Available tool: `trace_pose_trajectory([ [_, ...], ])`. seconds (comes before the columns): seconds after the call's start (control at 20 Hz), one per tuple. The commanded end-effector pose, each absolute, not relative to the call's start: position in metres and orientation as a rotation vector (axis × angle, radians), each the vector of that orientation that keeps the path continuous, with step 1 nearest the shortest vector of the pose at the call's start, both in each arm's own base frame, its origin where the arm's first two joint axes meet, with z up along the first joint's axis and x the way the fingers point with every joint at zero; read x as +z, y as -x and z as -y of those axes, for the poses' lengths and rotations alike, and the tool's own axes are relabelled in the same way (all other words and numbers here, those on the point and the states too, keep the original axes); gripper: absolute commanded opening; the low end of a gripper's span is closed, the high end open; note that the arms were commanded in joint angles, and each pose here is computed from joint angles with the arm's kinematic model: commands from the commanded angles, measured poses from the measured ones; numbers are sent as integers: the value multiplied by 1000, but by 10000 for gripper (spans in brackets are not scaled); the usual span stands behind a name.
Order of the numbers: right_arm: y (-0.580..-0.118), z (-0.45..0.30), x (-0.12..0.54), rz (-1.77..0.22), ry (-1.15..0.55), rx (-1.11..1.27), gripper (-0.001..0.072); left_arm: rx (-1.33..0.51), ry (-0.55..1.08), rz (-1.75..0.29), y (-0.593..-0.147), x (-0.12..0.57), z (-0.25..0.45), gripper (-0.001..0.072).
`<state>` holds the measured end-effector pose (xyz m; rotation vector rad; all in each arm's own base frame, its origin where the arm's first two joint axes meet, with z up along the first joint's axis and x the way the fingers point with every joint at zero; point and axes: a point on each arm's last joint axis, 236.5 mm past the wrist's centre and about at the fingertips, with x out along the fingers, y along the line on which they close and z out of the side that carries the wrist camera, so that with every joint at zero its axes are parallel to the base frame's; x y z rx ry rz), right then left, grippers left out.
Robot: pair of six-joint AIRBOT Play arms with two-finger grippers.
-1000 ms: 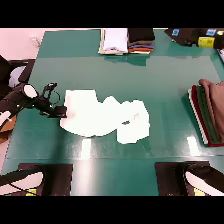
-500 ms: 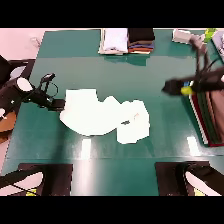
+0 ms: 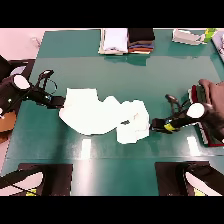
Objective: Fold the shirts.
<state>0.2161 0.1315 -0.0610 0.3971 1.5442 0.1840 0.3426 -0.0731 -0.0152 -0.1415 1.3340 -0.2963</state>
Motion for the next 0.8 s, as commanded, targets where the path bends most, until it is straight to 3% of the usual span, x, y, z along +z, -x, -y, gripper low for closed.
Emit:
trace_pose_trajectory([
  [0.0, -221, -154, -86, -1564, -393, 201, 447, -301, 142, -1351, -338, -15, 74, 22],
  [0.05, -227, -159, -88, -1566, -382, 208, 444, -302, 142, -1353, -338, -15, 74, 22],
  [0.1, -232, -163, -90, -1574, -369, 213, 389, -301, 142, -1352, -338, -15, 74, 22],
  [0.2, -240, -162, -93, -1588, -320, 212, 78, -301, 140, -1349, -339, -15, 73, 22],
  [0.25, -244, -158, -92, -1588, -284, 209, 16, -300, 135, -1344, -340, -12, 73, 21],
  [0.35, -259, -139, -76, -1546, -160, 193, 16, -297, 105, -1303, -352, 8, 69, 22],
  [0.5, -295, -96, -6, -1372, -34, 124, 16, -290, 57, -1067, -386, 95, 65, 22],
  [0.6, -318, -66, 66, -1198, -70, 63, 16, -285, 23, -850, -395, 181, 64, 21],
  [0.75, -331, -27, 191, -867, -163, 7, 15, -280, -20, -528, -371, 316, 63, 22],
])
